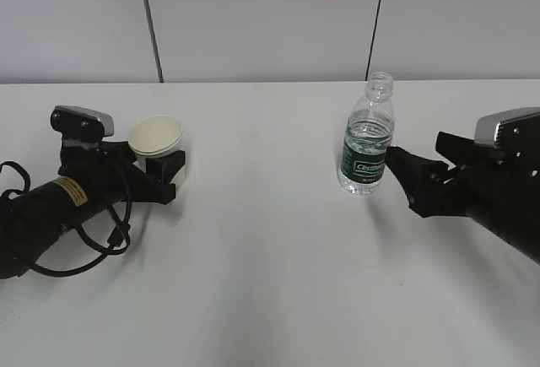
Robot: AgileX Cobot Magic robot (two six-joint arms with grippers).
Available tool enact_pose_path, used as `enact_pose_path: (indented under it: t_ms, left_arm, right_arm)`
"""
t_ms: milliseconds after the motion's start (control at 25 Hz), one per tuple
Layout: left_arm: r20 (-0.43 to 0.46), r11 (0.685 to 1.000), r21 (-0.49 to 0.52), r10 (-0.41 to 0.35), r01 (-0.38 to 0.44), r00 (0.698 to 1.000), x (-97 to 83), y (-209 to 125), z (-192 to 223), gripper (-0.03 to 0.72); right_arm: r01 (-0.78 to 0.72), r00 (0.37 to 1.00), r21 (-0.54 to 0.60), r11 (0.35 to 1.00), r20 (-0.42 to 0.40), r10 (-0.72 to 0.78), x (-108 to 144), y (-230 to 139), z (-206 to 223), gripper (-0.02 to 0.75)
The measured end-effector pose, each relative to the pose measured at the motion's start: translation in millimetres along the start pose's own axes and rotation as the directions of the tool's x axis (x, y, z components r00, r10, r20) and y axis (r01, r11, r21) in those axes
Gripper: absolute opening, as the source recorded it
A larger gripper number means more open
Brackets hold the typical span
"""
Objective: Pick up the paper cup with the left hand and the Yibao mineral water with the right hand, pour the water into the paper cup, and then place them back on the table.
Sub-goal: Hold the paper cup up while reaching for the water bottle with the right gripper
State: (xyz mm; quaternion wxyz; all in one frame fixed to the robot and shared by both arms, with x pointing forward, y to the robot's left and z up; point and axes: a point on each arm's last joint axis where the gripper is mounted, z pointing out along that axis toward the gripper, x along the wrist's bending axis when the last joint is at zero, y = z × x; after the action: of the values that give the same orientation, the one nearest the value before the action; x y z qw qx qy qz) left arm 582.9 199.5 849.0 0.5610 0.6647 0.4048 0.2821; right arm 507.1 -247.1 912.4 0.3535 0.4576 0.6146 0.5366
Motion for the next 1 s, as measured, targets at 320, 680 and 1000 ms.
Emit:
enact_pose_path:
  t_ms: [320, 680, 1000]
  left_arm:
    - [-0.001, 1.000, 0.000, 0.000, 0.000, 1.000, 0.1, 0.0, 0.0, 0.445]
    - [-0.001, 1.000, 0.000, 0.000, 0.000, 1.000, 0.1, 0.0, 0.0, 0.444]
    - [0.000, 1.000, -0.001, 0.000, 0.000, 1.000, 0.0, 0.1, 0.0, 0.443]
  right_arm:
    - [-0.010, 1.000, 0.040, 0.999, 0.003, 0.010, -5.6, -16.2, 22.2, 0.652]
    - [-0.006, 1.000, 0.032, 0.999, -0.014, 0.007, -12.1, -25.7, 55.3, 0.656]
    - [-0.011, 1.000, 0.038, 0.999, -0.014, 0.012, -15.5, -34.4, 69.0, 0.656]
